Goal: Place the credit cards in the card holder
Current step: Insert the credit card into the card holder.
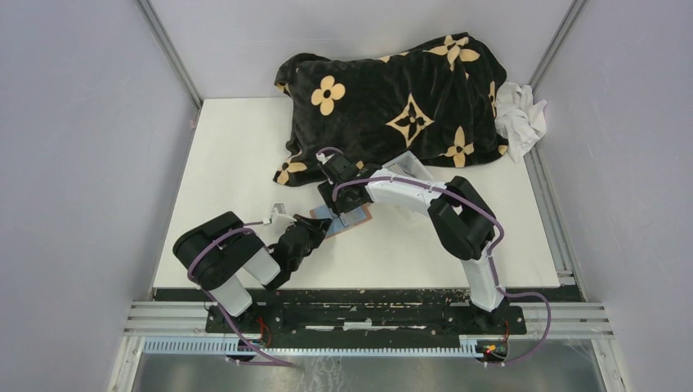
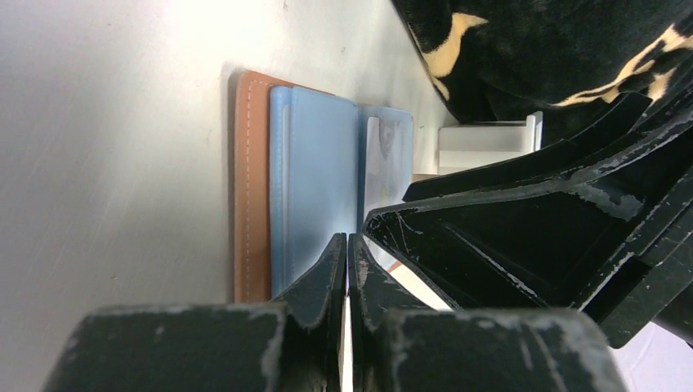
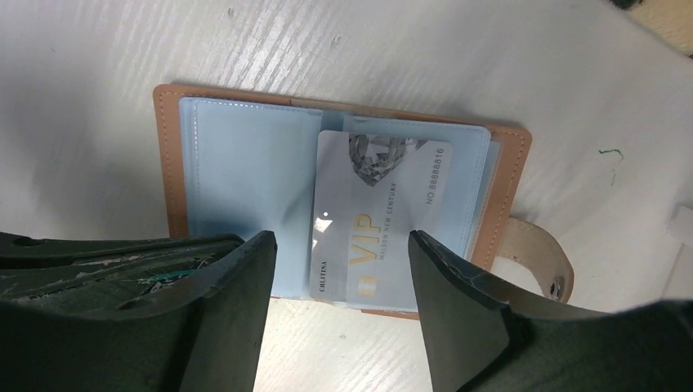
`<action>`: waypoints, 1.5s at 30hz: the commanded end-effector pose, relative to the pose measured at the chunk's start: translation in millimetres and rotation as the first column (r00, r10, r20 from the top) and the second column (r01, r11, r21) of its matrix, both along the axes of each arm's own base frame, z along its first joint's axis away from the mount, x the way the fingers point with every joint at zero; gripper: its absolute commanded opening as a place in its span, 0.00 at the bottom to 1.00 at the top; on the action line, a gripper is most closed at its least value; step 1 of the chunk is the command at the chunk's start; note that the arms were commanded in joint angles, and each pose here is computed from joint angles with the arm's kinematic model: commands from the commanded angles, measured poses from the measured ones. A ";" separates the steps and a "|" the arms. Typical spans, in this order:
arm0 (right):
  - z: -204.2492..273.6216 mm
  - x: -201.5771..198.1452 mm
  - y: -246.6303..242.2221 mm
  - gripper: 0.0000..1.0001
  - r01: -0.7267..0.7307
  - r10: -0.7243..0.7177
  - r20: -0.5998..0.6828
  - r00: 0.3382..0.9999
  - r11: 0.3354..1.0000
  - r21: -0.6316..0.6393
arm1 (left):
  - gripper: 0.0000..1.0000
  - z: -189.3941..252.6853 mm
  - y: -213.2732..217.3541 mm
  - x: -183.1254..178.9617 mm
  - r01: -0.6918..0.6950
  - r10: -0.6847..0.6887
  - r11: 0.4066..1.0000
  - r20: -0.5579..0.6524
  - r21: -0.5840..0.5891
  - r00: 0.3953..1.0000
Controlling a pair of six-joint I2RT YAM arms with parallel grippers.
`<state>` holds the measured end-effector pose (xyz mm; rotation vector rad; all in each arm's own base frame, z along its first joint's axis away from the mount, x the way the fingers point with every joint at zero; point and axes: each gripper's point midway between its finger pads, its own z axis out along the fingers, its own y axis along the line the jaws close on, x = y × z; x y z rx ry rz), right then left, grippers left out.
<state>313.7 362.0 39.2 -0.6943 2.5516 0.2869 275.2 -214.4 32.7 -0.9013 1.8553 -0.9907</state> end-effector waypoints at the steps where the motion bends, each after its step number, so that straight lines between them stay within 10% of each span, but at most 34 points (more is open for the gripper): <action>1: 11.3 10.8 5.2 0.67 0.006 -0.006 0.047 0.999 1.000 -0.012 | 0.08 1.8 2.3 5.1 -0.024 0.023 0.998 0.006 0.050 1.000; 45: -11.4 19.1 -24.4 0.38 0.070 -0.068 0.022 0.997 0.994 -0.084 | 0.04 -25.1 1.5 4.6 -0.021 0.031 0.993 -0.088 0.117 0.996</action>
